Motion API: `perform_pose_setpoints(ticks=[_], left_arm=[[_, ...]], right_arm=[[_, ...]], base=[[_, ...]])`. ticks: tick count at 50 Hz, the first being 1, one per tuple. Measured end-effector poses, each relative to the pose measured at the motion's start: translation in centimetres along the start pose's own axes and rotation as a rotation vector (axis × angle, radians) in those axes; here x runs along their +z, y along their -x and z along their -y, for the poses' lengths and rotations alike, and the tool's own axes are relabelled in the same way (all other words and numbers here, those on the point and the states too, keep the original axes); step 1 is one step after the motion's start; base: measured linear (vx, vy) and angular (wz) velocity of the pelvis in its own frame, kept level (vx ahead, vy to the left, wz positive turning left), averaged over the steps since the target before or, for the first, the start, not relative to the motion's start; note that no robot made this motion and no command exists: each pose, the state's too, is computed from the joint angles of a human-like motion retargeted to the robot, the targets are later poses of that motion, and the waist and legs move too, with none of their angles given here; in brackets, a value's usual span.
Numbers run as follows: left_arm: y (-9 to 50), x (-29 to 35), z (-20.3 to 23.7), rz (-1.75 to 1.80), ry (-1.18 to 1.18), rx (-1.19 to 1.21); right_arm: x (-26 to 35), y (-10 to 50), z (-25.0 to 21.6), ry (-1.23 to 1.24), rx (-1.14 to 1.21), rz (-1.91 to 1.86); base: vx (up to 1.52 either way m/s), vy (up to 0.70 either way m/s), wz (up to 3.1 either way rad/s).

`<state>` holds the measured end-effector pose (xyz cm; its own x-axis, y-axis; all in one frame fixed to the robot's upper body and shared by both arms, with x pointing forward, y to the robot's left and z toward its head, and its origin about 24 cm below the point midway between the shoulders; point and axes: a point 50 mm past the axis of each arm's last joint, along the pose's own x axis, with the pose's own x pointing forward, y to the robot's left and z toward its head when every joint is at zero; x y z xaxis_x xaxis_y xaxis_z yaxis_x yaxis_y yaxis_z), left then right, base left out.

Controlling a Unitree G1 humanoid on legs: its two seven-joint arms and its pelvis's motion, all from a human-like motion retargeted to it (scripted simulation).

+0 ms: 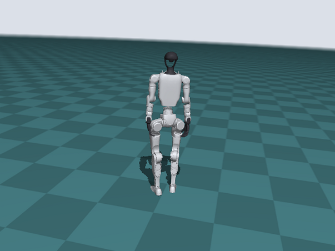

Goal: In place motions

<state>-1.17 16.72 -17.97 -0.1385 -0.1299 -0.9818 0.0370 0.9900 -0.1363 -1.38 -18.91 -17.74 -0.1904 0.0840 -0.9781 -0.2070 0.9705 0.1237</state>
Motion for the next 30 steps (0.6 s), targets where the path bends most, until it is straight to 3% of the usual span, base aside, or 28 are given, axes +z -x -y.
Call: perform_pose_setpoints(ticks=[30], left_arm=[[0.0,-0.6,0.0,-0.014,0.039,-0.009]], right_arm=[[0.0,-0.2,-0.8,0.049,0.017,-0.009]], base=[[0.1,-0.1,-0.1]])
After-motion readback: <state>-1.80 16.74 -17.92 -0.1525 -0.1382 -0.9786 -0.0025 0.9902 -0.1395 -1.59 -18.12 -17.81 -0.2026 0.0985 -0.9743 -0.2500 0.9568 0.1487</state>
